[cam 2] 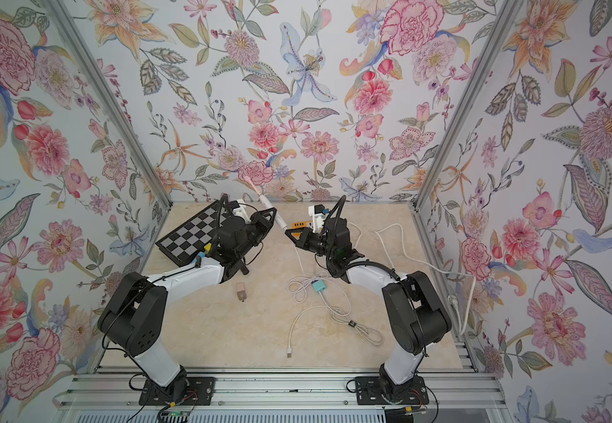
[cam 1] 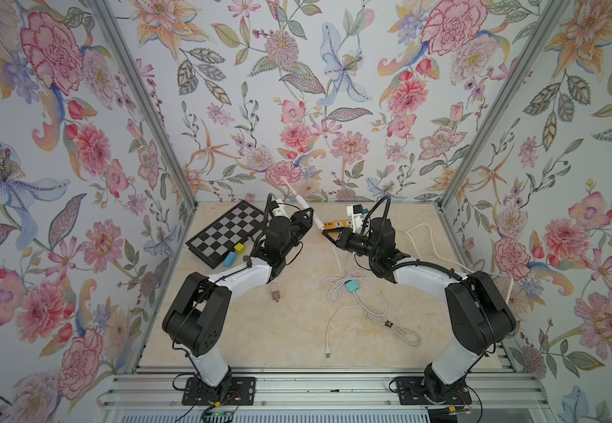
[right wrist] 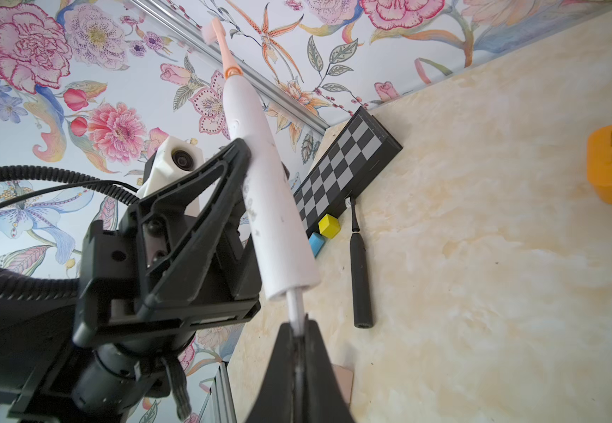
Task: Charge the electric toothbrush
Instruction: Insert the charging cable into the electric toothbrush, then place the electric toothbrush at the center of the board.
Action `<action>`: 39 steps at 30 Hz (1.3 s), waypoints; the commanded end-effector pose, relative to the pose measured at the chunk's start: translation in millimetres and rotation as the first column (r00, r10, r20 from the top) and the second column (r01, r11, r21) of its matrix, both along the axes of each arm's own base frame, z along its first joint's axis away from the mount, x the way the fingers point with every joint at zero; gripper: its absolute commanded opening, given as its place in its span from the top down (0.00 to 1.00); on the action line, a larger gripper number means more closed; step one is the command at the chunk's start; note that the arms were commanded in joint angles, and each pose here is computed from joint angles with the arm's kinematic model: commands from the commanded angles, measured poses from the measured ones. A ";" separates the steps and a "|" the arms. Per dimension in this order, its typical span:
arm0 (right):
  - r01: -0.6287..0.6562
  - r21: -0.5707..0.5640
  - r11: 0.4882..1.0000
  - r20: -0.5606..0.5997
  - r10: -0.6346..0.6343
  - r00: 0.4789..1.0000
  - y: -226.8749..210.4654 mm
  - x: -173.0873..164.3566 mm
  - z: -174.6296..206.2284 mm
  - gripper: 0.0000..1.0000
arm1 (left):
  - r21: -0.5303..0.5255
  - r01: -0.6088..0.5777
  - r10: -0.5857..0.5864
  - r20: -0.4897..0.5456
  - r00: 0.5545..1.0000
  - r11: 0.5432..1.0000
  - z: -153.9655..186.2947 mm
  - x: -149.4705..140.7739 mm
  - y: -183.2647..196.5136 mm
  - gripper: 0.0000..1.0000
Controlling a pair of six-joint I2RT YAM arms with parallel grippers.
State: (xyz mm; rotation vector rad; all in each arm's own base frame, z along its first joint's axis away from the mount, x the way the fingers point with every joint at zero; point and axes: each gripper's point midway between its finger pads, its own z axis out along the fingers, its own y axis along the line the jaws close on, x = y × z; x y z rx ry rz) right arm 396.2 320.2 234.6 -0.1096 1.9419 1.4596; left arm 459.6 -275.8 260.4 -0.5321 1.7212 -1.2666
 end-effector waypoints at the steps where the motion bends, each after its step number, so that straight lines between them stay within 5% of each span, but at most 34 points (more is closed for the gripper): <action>1: -0.005 0.165 0.986 0.252 -0.037 0.967 9.5 7.9 86.5 0.95 | -0.017 0.551 -0.549 -0.111 0.829 0.835 -26.4 -109.8 -119.3 1.00; 8: 0.017 0.064 0.998 0.277 -0.034 0.960 -7.3 -13.4 72.0 0.85 | 0.129 0.419 -0.405 -0.117 0.907 0.899 -27.0 -68.9 -73.9 1.00; 13: 0.027 -0.064 0.998 0.259 -0.010 0.966 -36.6 -69.0 35.2 0.53 | 0.354 0.191 -0.125 -0.202 0.971 0.915 -63.2 -28.5 14.9 1.00; 16: 0.138 -0.189 0.972 0.289 -0.079 0.954 -66.7 -91.7 20.5 0.40 | 0.429 0.144 -0.031 -0.259 0.965 0.892 -96.7 -22.9 40.7 1.00; 22: 0.314 -0.370 0.874 0.296 -0.210 0.932 -114.2 -95.6 3.9 0.37 | 0.521 0.140 0.075 -0.371 0.926 0.842 -171.0 -13.6 52.9 1.00; 26: 0.311 -0.377 0.872 0.288 -0.208 0.935 -117.6 -97.0 4.8 0.37 | 0.568 0.135 0.130 -0.401 0.907 0.812 -198.2 -6.5 58.6 0.99; 30: 0.315 -0.369 0.874 0.265 -0.226 0.937 -121.2 -95.6 2.1 0.37 | 0.592 0.147 0.167 -0.442 0.882 0.793 -219.9 -5.3 62.8 0.82; 34: 0.328 -0.366 0.871 0.264 -0.241 0.934 -126.9 -95.3 3.0 0.37 | 0.615 0.124 0.177 -0.404 0.897 0.779 -202.5 -2.7 67.1 0.45; 39: 0.350 -0.389 0.852 0.219 -0.283 0.934 -145.7 -89.1 -9.6 0.37 | 0.700 0.050 0.193 -0.264 0.945 0.712 -121.8 -4.7 77.9 0.39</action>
